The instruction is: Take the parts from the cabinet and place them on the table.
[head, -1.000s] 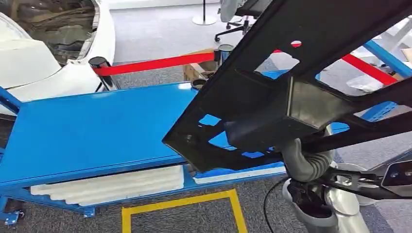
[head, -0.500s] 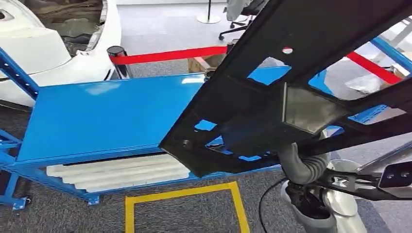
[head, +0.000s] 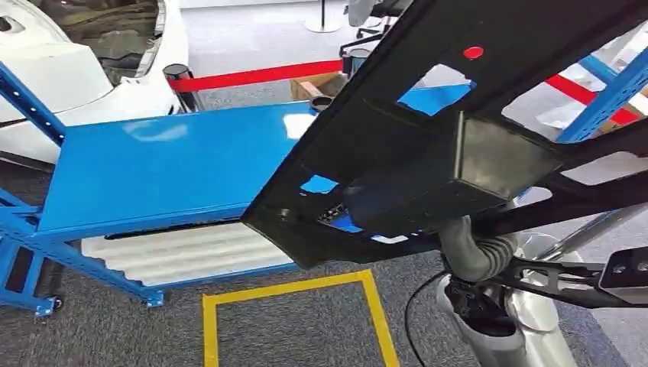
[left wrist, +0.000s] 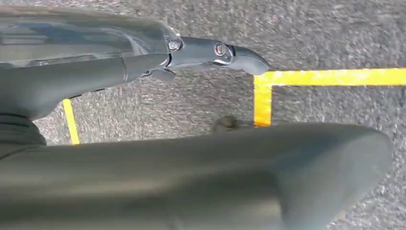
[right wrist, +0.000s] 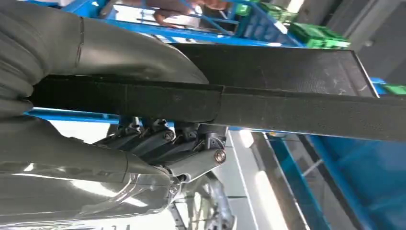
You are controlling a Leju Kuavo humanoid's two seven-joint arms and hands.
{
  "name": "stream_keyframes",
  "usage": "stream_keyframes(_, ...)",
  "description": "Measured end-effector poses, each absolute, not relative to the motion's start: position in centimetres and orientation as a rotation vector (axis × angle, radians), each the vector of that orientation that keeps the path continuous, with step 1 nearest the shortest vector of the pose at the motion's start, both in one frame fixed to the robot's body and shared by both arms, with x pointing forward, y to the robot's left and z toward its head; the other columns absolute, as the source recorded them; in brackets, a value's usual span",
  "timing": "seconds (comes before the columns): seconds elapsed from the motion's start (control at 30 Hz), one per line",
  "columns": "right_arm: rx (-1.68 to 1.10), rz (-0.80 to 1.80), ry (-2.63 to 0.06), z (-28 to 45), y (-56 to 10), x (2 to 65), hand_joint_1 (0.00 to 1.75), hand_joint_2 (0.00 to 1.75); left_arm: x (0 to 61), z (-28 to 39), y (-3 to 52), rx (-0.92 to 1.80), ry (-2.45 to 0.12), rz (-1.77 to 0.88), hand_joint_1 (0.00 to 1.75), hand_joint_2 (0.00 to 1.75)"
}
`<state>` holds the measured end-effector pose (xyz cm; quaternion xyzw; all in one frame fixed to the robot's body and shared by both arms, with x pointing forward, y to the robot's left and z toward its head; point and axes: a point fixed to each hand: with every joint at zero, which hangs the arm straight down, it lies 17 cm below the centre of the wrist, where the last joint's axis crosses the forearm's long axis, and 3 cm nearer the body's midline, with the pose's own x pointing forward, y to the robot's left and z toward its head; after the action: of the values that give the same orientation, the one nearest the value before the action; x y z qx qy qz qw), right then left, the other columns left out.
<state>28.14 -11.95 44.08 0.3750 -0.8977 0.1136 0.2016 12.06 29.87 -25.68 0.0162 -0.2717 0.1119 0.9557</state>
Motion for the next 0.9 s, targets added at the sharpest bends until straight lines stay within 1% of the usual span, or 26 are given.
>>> stream_keyframes(0.33,1.057,0.314,-2.502,44.07,-11.82,28.23,1.75,1.75,12.88,-25.48,30.41,0.039,-0.566,0.226,0.0,1.75)
stream_keyframes(0.9,1.089,0.305,-2.496,44.16,-11.78,27.98,1.75,1.75,12.55,-25.58,30.43,0.047,-0.561,0.219,0.0,1.75)
